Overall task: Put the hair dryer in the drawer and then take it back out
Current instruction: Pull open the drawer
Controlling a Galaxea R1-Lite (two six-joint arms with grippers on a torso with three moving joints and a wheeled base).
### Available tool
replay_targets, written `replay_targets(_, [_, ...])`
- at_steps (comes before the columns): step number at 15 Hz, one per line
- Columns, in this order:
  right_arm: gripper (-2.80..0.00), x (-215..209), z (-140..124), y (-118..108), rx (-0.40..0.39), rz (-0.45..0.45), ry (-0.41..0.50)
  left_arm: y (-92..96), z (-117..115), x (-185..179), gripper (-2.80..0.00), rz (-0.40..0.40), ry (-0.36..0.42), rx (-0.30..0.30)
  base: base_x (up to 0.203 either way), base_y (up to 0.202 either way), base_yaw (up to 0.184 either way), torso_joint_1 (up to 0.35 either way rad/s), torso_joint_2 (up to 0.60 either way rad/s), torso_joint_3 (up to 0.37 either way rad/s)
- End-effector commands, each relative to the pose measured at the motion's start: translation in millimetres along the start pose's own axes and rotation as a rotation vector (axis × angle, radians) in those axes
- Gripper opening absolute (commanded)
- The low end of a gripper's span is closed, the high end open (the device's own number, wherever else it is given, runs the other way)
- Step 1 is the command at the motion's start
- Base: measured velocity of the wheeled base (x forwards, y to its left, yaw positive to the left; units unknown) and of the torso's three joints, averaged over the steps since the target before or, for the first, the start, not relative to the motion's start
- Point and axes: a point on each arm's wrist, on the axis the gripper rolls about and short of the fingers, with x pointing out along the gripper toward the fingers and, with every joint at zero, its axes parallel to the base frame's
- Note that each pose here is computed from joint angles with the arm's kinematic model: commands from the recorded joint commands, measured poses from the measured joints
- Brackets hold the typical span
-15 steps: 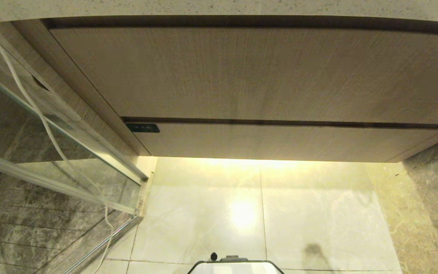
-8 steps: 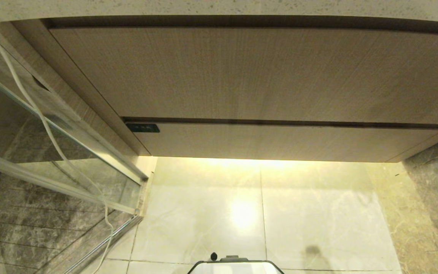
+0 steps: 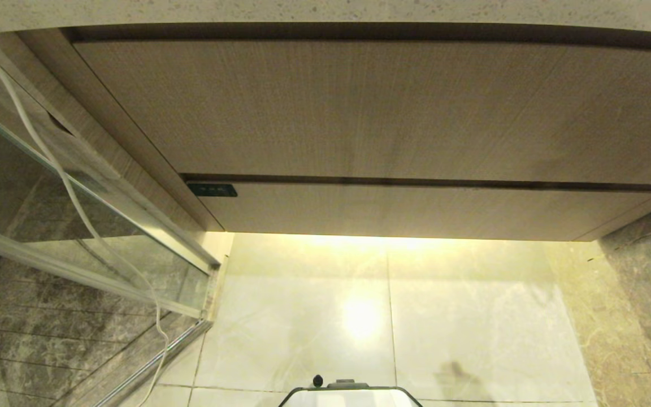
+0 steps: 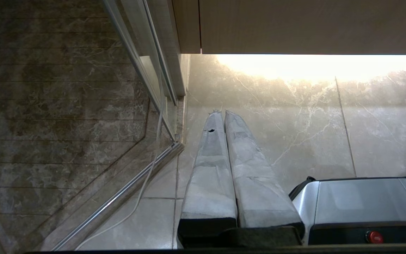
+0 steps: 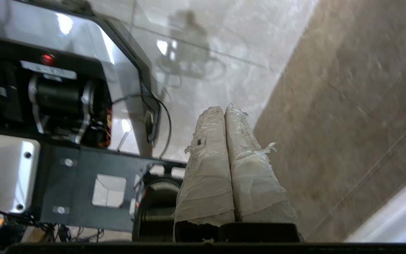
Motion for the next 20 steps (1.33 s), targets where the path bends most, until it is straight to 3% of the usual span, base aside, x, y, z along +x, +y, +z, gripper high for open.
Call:
replay_targets(1, [-2.80, 21, 15, 4, -0.028, 0.051, 0.021, 0.0, 0, 0, -2.80, 0.000, 0.001, 0.000, 0.000, 0.000, 0.000, 0.000, 0.00, 0.000])
replay_targets(6, [-2.80, 59, 28, 30, -0.129, 0.357, 0.004, 0.0, 0, 0, -2.80, 0.000, 0.001, 0.000, 0.000, 0.000, 0.000, 0.000, 0.00, 0.000])
replay_targets(7, [0.00, 65, 27, 37, -0.158, 0.408, -0.011, 0.0, 0, 0, -2.80, 0.000, 0.001, 0.000, 0.000, 0.000, 0.000, 0.000, 0.00, 0.000])
replay_targets(9, [0.00, 73, 21, 48, -0.287, 0.496, -0.011, 0.0, 0, 0, -2.80, 0.000, 0.001, 0.000, 0.000, 0.000, 0.000, 0.000, 0.00, 0.000])
replay_targets(12, [0.00, 81, 14, 52, -0.468, 0.484, -0.034, 0.0, 0, 0, -2.80, 0.000, 0.001, 0.000, 0.000, 0.000, 0.000, 0.000, 0.00, 0.000])
replay_targets(14, [0.00, 91, 14, 52, -0.511, 0.387, -0.054, 0.0, 0, 0, -2.80, 0.000, 0.001, 0.000, 0.000, 0.000, 0.000, 0.000, 0.00, 0.000])
replay_targets(16, [0.00, 104, 17, 52, -0.586, 0.198, -0.066, 0.0, 0, 0, -2.80, 0.000, 0.001, 0.000, 0.000, 0.000, 0.000, 0.000, 0.00, 0.000])
replay_targets(17, [0.00, 114, 21, 53, -0.661, 0.099, -0.065, 0.0, 0, 0, -2.80, 0.000, 0.001, 0.000, 0.000, 0.000, 0.000, 0.000, 0.00, 0.000])
replay_targets(20, [0.00, 144, 30, 64, -0.712, 0.124, -0.144, 0.0, 0, 0, -2.80, 0.000, 0.000, 0.000, 0.000, 0.000, 0.000, 0.000, 0.00, 0.000])
